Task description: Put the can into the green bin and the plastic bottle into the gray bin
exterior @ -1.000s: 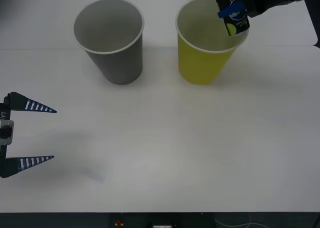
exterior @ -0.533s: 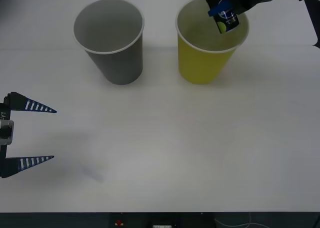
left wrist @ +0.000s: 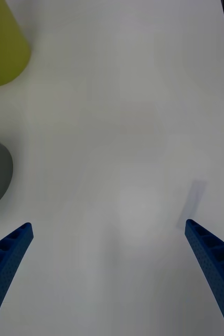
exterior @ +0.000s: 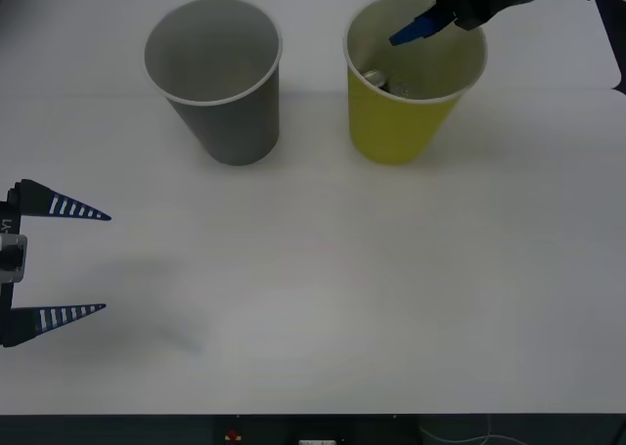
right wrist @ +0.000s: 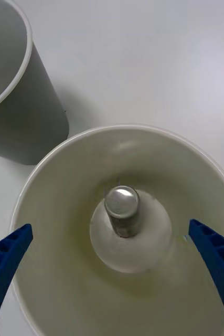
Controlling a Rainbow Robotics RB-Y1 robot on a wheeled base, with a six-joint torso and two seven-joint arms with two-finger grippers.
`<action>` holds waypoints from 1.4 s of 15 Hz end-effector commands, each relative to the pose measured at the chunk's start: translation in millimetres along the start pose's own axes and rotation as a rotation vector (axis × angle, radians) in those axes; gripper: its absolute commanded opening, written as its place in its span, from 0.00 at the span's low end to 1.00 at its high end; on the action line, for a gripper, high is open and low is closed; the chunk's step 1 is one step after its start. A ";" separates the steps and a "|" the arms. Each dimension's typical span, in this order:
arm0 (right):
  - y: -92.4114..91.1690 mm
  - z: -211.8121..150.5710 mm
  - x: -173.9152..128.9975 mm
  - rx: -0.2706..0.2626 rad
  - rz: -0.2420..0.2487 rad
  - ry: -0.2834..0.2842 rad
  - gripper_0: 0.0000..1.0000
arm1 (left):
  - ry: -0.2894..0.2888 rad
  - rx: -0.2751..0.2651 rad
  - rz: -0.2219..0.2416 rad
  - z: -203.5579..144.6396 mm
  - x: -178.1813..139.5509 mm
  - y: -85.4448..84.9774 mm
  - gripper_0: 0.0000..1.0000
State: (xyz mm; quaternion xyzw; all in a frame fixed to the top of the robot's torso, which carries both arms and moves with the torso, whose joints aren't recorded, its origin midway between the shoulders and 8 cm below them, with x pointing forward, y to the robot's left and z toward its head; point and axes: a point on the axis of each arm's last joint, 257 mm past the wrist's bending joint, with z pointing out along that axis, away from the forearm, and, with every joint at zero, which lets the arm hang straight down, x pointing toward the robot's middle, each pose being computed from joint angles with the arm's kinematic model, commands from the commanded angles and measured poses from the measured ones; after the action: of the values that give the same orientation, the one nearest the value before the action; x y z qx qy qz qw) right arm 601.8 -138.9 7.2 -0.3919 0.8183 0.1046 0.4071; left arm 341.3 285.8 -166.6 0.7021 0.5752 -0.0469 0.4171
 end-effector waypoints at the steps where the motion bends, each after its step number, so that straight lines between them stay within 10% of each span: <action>1: 3.1 -13.4 1.2 -0.046 -0.023 -0.023 1.00 | 0.000 0.000 0.000 0.0 0.0 0.0 1.00; 8: 27.5 -71.0 37.7 -0.095 -0.093 -0.133 1.00 | 0.000 0.000 0.000 0.0 0.0 0.0 1.00; 21: 94.1 -136.4 179.7 -0.175 -0.443 -0.191 1.00 | 0.000 0.000 0.000 0.0 0.0 0.0 1.00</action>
State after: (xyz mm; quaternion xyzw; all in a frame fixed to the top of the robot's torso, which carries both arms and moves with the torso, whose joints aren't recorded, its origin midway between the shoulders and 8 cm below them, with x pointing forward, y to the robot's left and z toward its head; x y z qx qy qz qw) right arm 394.5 -239.6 -48.7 -0.5773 0.6637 0.1202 0.4602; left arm 341.3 285.8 -166.6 0.7022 0.5751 -0.0468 0.4171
